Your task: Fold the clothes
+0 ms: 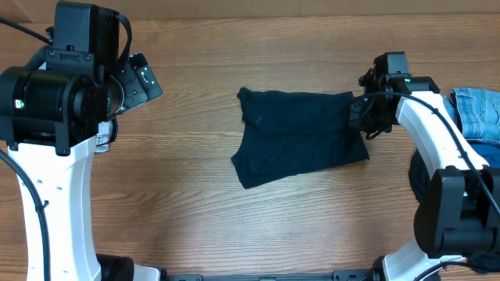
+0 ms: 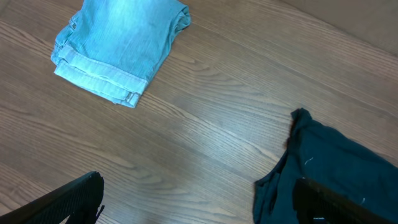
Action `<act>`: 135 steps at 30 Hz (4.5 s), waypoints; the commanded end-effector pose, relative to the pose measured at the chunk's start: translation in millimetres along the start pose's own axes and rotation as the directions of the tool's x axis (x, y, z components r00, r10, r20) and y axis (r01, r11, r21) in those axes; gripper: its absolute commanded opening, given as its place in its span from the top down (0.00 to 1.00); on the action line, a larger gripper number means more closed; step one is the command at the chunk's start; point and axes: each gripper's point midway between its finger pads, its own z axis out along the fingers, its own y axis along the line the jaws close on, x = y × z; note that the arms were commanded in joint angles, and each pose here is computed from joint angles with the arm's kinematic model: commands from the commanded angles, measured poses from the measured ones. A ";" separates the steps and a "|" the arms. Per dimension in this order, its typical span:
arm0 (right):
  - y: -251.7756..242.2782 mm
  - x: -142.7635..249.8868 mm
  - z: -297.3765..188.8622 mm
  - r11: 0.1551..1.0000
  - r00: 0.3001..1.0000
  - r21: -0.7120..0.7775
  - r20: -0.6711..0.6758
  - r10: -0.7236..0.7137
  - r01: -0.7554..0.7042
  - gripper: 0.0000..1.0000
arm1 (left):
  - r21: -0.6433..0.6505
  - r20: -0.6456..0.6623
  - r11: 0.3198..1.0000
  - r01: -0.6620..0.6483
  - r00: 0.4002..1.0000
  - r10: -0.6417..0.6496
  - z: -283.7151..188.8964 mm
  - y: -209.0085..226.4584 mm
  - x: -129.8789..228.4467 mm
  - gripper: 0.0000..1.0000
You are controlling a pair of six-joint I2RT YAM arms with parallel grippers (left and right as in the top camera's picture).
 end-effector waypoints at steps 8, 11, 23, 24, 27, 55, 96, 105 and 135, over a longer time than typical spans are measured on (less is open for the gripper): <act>6.4 -2.2 -4.4 1.000 1.000 0.008 0.028 0.002 -0.002 0.96 | 0.006 -0.005 1.000 0.007 1.000 -0.007 0.9 -3.1 1.0 0.00; 0.3 8.6 16.8 0.999 1.000 0.013 0.004 0.031 -0.031 0.96 | -0.004 0.007 1.000 0.008 1.000 -0.008 0.8 -1.5 -1.3 0.00; -1.8 13.2 22.3 0.998 0.998 0.015 -0.004 0.065 -0.065 0.96 | 0.363 -0.239 0.921 -0.143 0.941 0.240 72.4 -130.6 40.7 0.15; -2.2 15.1 22.2 0.998 0.998 0.017 -0.011 0.066 -0.066 0.96 | 0.392 -0.310 0.904 -0.173 0.900 0.307 99.1 -156.4 66.2 0.23; -3.2 20.7 22.1 0.997 0.997 0.023 -0.034 0.071 -0.070 0.96 | 0.564 -0.424 0.801 -0.201 0.761 0.490 162.1 -246.2 149.5 0.43; 109.6 32.8 -28.8 0.943 0.951 -0.134 0.091 -0.296 0.306 0.95 | 0.496 -0.581 0.863 -0.101 0.699 0.416 319.0 -299.9 252.9 0.67; 285.6 39.1 -22.8 0.746 0.807 -0.315 0.313 -0.502 0.586 0.31 | 0.387 -0.220 0.899 -0.205 0.926 0.306 180.1 -151.4 -22.1 0.40; 159.6 49.6 12.6 0.931 0.942 -0.173 -0.047 -0.332 0.320 0.93 | 0.447 -0.366 0.817 -0.364 0.759 0.538 238.2 -209.0 83.0 0.96; 133.3 83.4 75.4 0.885 0.892 -0.125 0.004 -0.452 0.449 0.90 | 0.455 -0.162 0.860 -0.231 0.928 0.335 276.2 -190.1 -20.7 0.58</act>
